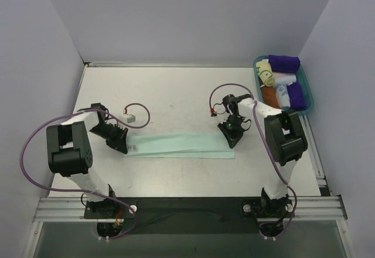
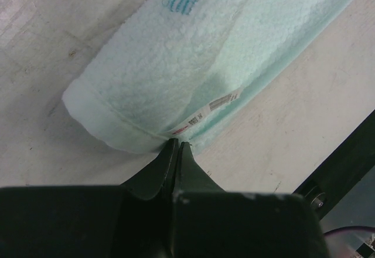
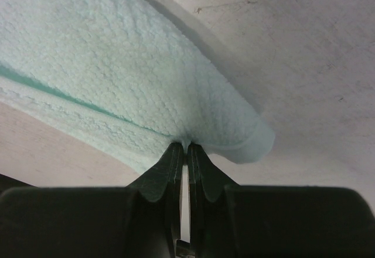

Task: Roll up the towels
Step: Fold the towel

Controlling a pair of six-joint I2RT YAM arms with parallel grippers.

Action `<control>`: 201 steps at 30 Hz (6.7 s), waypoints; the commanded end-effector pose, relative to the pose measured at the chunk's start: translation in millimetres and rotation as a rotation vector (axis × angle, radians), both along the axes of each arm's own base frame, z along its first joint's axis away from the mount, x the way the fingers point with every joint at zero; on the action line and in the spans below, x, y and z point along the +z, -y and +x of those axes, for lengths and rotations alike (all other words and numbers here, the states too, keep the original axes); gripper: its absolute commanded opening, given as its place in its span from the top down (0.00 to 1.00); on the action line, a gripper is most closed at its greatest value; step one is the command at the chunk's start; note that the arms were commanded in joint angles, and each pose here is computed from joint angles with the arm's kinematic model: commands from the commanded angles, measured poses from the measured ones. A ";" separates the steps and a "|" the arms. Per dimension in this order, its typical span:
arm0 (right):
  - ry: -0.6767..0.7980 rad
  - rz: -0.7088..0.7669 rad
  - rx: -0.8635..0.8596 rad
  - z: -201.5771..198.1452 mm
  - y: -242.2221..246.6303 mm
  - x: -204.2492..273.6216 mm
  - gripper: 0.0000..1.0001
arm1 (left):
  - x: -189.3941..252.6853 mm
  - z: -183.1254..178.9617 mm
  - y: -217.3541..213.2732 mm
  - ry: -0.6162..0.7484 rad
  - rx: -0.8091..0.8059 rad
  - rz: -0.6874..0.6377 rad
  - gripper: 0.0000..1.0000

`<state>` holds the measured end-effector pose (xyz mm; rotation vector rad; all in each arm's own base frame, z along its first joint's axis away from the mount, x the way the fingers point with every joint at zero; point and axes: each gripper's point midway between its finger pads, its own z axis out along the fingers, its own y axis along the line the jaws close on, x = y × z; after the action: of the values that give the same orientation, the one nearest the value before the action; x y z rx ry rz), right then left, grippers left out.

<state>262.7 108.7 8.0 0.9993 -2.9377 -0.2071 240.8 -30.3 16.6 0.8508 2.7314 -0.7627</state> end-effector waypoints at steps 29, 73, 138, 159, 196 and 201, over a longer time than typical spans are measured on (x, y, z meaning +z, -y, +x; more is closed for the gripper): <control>-0.062 0.004 0.066 -41.0 -6.1 9.9 1.00 | 18.2 19.3 -7.6 0.065 0.019 0.021 0.98; 0.065 -0.089 -0.064 76.3 5.8 -2.1 0.80 | -9.3 115.0 9.6 0.085 0.271 0.013 0.85; -0.005 0.147 -0.347 43.5 -15.3 95.0 1.00 | 133.0 92.8 43.8 0.366 0.256 -0.215 0.31; -0.139 0.323 -0.200 58.0 -161.6 77.5 1.00 | 118.1 83.2 47.9 0.306 0.258 -0.234 0.03; -0.029 0.442 -0.159 85.0 -138.7 116.6 0.62 | 84.3 34.4 94.2 0.202 0.113 -0.231 0.33; -0.011 0.306 -0.153 101.2 -110.4 75.8 0.83 | 59.7 43.3 101.7 0.115 0.136 -0.189 0.50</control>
<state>368.0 234.5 101.1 0.7299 -3.0543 -0.8285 268.2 -132.0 86.0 0.6708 2.5158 -0.9284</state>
